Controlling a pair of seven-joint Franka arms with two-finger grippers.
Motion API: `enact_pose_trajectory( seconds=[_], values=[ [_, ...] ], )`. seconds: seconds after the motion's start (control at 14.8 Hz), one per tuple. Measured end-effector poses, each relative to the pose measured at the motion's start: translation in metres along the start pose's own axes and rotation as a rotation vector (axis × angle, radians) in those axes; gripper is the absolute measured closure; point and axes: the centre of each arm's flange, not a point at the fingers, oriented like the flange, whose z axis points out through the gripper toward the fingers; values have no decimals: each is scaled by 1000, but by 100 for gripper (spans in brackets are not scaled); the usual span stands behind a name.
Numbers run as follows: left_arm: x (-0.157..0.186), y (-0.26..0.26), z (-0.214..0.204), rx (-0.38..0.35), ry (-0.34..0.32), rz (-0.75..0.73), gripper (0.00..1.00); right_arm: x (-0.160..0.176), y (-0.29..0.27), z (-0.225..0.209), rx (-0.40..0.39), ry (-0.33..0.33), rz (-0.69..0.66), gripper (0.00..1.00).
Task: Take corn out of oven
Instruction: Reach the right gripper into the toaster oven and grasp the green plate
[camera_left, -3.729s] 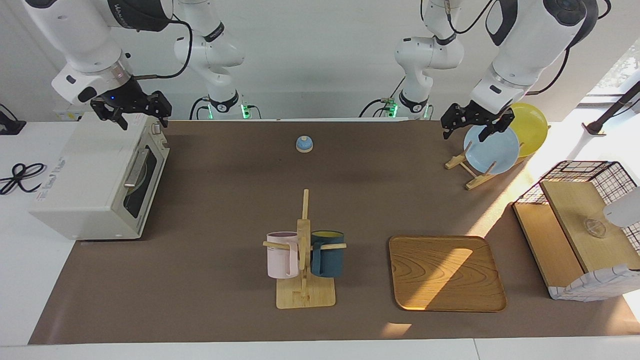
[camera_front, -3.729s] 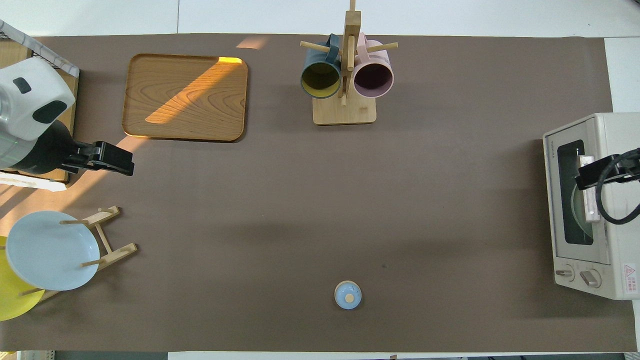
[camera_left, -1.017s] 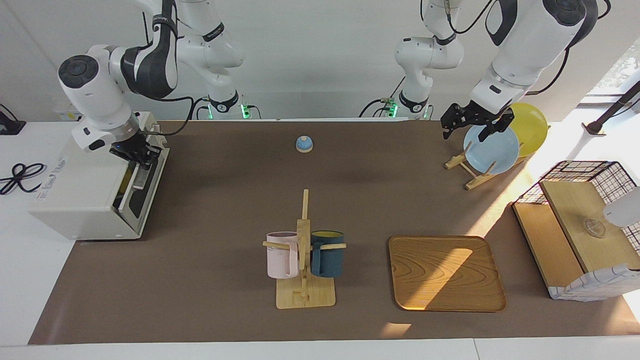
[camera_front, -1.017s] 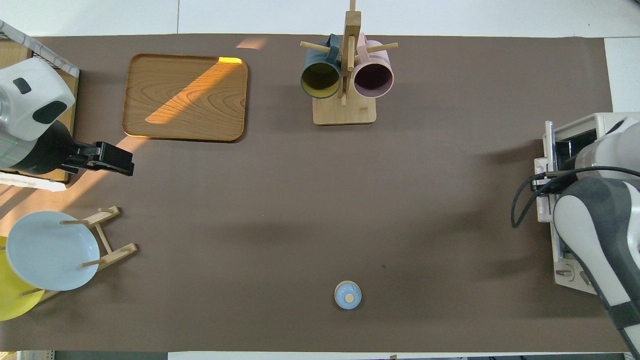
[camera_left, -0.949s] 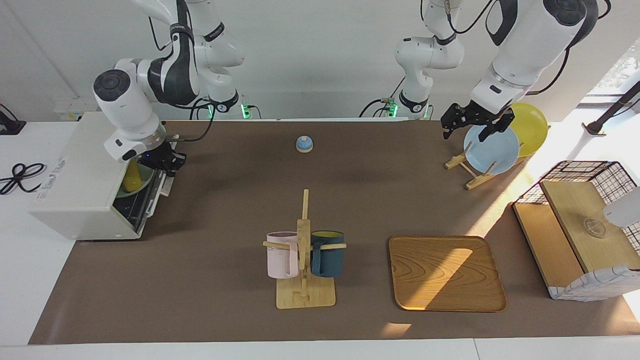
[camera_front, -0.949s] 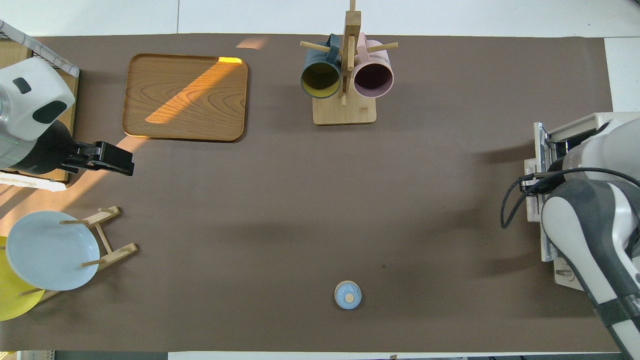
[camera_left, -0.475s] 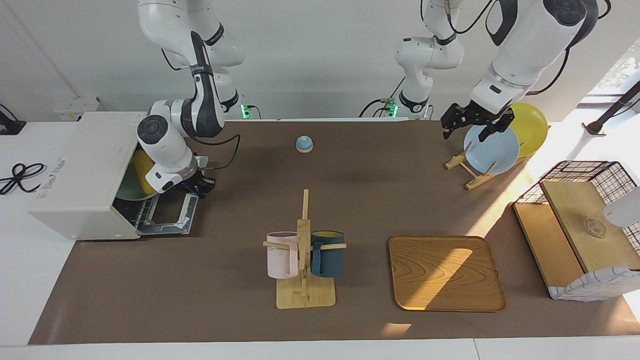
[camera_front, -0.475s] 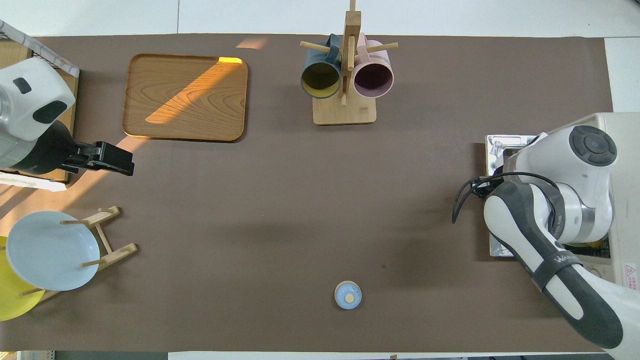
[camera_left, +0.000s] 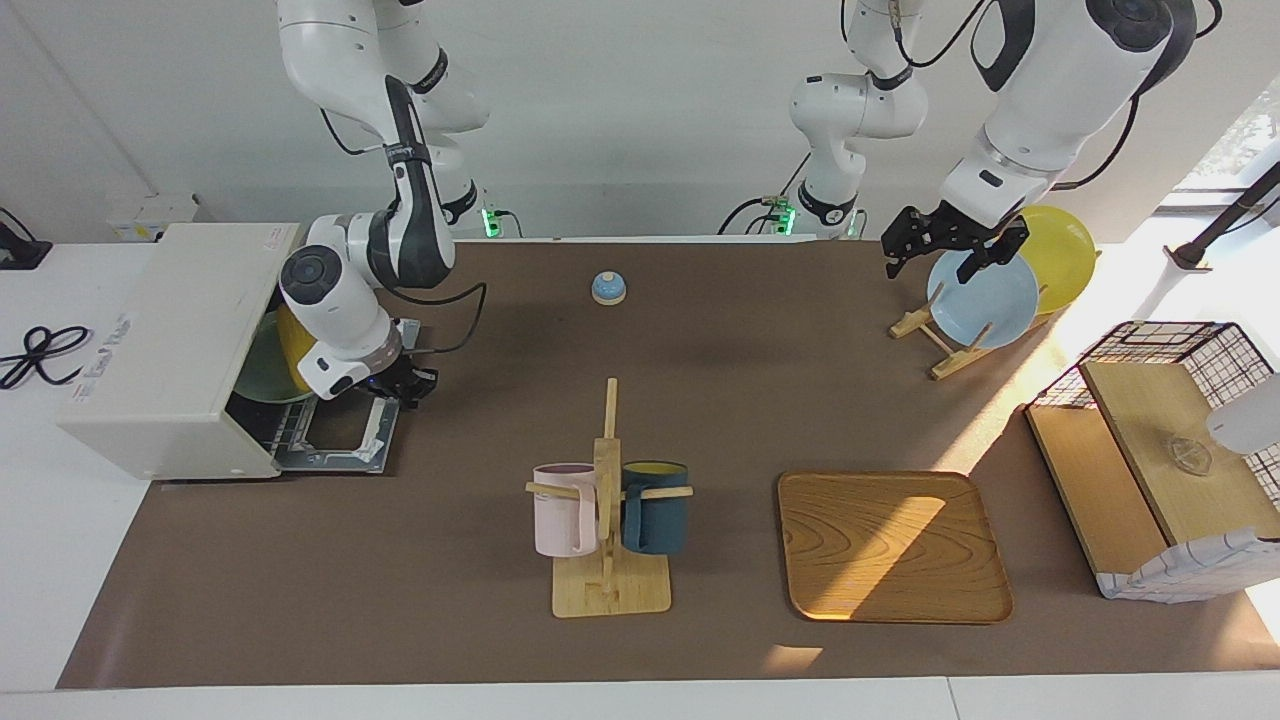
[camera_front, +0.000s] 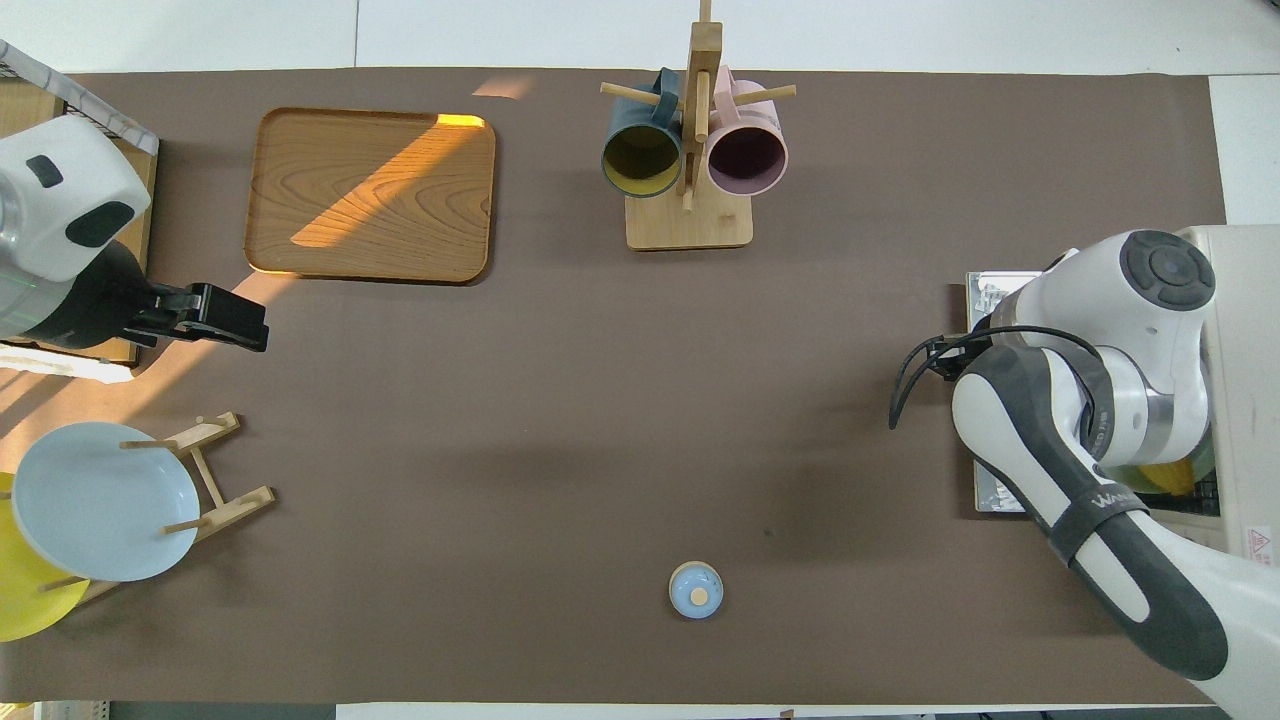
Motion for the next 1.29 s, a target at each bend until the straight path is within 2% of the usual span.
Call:
enact_pose_trajectory(
  seconds=[0.27,0.34,0.47,0.54,0.75,0.95,1.22,1.29],
  values=[
    [0,0,0,0,0,0,0,1,-2,-50,-7,-54,4,99],
    [0,0,0,0,0,0,0,-5,5,-56,-20,-76,8,93],
    [0,0,0,0,0,0,0,-13,19,-63,-74,-109,3,77],
    [0,0,0,0,0,0,0,-16,25,-64,-100,-116,1,62],
    [0,0,0,0,0,0,0,-22,41,-55,-143,-142,-14,32],
    [0,0,0,0,0,0,0,-29,47,-44,-176,-167,-40,32],
    [0,0,0,0,0,0,0,-38,65,-29,-170,-152,-107,38],
    [0,0,0,0,0,0,0,-41,71,-26,-172,-153,-133,48]
  ],
)
